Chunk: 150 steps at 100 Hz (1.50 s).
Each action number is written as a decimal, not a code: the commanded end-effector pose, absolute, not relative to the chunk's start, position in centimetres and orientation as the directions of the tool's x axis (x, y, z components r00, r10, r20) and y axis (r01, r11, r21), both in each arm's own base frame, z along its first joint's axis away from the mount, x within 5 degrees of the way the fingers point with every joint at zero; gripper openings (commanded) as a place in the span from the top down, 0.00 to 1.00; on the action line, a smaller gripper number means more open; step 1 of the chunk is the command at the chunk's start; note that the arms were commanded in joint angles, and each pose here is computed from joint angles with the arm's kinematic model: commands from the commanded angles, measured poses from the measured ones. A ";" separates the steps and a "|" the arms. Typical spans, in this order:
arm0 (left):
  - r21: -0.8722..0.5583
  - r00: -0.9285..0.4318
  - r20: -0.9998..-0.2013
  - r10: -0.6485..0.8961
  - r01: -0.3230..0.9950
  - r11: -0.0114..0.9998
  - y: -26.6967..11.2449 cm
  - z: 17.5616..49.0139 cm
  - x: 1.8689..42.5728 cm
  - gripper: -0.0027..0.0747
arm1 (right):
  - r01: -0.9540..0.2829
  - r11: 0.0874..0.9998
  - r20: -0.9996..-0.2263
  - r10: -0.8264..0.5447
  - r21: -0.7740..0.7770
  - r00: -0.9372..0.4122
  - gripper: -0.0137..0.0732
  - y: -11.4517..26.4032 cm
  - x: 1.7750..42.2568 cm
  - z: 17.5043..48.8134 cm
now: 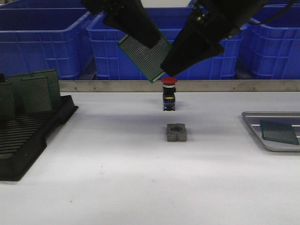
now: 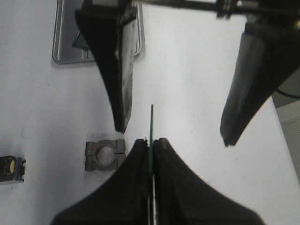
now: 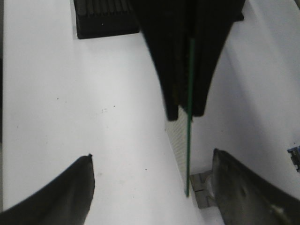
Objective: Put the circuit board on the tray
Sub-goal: 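Lift the second board and grasp it with the right gripper, then carry the second board to the tray with the right gripper and release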
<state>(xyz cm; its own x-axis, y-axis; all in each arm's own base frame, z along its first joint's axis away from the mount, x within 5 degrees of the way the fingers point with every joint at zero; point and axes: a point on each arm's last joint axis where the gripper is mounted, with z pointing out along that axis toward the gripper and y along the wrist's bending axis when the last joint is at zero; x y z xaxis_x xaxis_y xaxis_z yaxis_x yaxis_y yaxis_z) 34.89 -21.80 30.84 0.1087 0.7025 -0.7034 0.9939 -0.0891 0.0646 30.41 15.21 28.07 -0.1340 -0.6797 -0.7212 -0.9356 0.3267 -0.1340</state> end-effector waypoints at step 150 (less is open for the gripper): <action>0.110 0.075 -0.817 0.572 0.994 0.027 -18.8 37.4 35.3 0.34 | -0.611 0.722 -0.723 -0.226 0.325 -0.652 0.98 7.7 35.0 26.6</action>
